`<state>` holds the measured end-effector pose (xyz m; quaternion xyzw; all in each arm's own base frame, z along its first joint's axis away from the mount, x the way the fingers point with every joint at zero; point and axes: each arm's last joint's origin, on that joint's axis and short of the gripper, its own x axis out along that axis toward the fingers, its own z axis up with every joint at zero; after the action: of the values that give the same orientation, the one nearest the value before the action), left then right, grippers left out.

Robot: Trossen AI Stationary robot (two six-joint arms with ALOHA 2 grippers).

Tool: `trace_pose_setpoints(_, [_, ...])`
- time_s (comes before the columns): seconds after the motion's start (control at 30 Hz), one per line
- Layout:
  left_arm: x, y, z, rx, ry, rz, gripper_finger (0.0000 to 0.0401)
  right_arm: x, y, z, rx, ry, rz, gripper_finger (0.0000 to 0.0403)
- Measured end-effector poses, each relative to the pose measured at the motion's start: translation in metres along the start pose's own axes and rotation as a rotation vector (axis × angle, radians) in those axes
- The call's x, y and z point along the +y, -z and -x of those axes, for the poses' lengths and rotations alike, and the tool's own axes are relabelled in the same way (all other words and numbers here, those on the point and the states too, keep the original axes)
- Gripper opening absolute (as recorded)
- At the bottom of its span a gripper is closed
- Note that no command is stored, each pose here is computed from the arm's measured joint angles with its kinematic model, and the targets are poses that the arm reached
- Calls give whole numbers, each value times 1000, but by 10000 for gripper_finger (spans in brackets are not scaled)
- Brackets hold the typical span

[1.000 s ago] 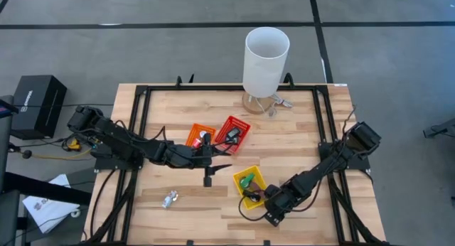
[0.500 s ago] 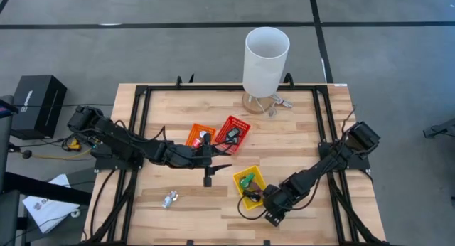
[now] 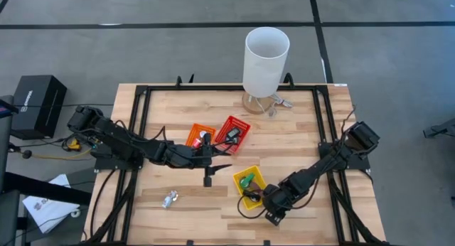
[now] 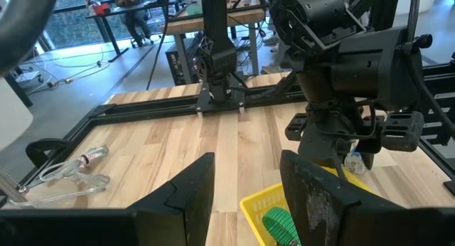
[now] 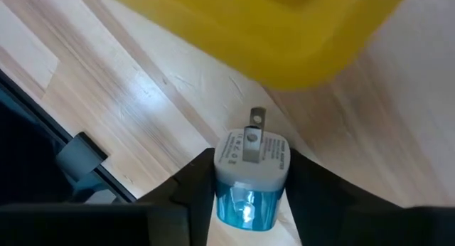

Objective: Pick & Place Office items
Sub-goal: Put the blue charger adapter into the orange bin

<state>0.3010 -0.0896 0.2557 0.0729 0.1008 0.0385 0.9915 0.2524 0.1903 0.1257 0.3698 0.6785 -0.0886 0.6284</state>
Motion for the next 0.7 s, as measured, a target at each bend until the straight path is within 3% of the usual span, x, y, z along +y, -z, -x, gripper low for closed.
trace_pose_setpoints(0.17, [0,0,0,-1,0,0,154,7,-1,11,-24,-28,97,132])
trace_pose_setpoints(0.4, [0,0,0,-3,0,1,154,27,-3,59,-111,-191,253,133])
trace_pose_setpoints(0.5, [0,-1,0,-9,0,4,154,36,-2,91,-223,-270,357,142])
trace_pose_setpoints(0.7, [0,-2,0,-15,-1,7,154,32,-3,152,-514,-323,515,126])
